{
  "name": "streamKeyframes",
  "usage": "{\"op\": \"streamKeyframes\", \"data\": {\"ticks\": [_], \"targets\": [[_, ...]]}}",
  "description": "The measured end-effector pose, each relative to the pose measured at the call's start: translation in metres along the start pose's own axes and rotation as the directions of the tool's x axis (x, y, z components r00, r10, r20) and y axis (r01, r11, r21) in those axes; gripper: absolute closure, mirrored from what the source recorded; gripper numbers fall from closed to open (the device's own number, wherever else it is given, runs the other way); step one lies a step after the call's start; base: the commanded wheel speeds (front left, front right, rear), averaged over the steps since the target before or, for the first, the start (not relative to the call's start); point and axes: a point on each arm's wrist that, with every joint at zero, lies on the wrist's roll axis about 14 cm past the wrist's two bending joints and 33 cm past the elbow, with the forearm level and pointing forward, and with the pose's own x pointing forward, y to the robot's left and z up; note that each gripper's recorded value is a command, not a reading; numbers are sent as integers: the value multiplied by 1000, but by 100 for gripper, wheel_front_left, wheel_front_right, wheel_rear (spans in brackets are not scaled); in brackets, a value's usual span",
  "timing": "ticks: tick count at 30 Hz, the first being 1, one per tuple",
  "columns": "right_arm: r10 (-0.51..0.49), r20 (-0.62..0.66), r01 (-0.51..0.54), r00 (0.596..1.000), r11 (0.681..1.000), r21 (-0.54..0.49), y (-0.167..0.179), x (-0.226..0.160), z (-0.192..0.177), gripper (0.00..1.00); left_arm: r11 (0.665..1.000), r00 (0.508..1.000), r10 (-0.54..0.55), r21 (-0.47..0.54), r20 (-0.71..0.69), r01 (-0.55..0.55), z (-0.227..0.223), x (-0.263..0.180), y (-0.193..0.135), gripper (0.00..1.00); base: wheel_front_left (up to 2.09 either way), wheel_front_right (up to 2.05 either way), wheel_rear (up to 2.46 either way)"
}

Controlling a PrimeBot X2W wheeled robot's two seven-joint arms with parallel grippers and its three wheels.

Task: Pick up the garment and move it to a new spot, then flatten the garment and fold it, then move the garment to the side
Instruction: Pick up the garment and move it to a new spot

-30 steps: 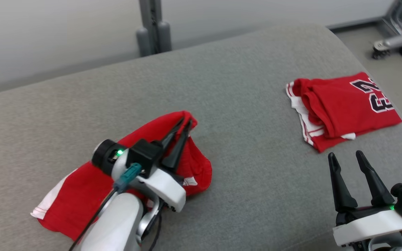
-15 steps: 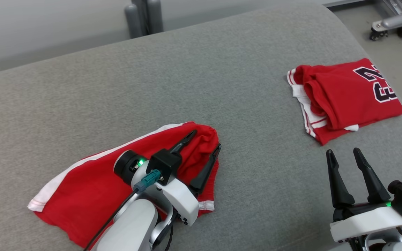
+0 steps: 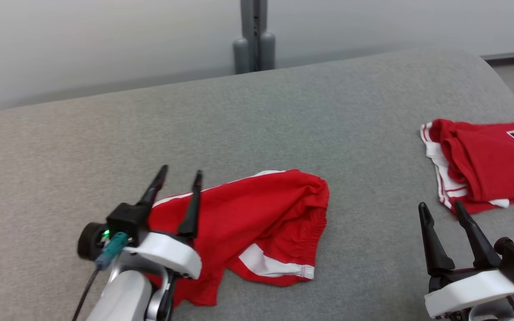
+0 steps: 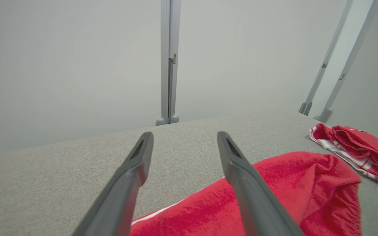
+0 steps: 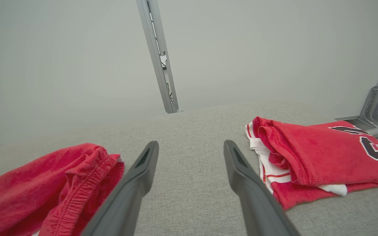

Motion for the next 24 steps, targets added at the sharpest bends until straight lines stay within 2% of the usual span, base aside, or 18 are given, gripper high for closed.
{"op": "streamKeyframes", "data": {"ticks": [5, 11, 17, 24], "targets": [[51, 4, -51, 999, 999, 0, 16, 1, 3, 0, 984, 983, 178, -3, 44, -179, 16, -32, 53, 0, 0, 0, 0], [99, 9, -99, 995, 995, -2, 31, -4, 7, 0, 941, 938, 336, 16, 83, -339, 29, -80, 101, 0, 0, 0, 0], [130, 16, -130, 991, 991, -5, 41, -9, 11, 0, 921, 918, 383, 40, 103, -388, 35, -116, 114, 0, 0, 0, 0], [140, 9, -140, 990, 990, -11, 44, -15, 10, 0, 920, 919, 380, 63, 102, -387, 38, -138, 110, 0, 0, 0, 0]]}}
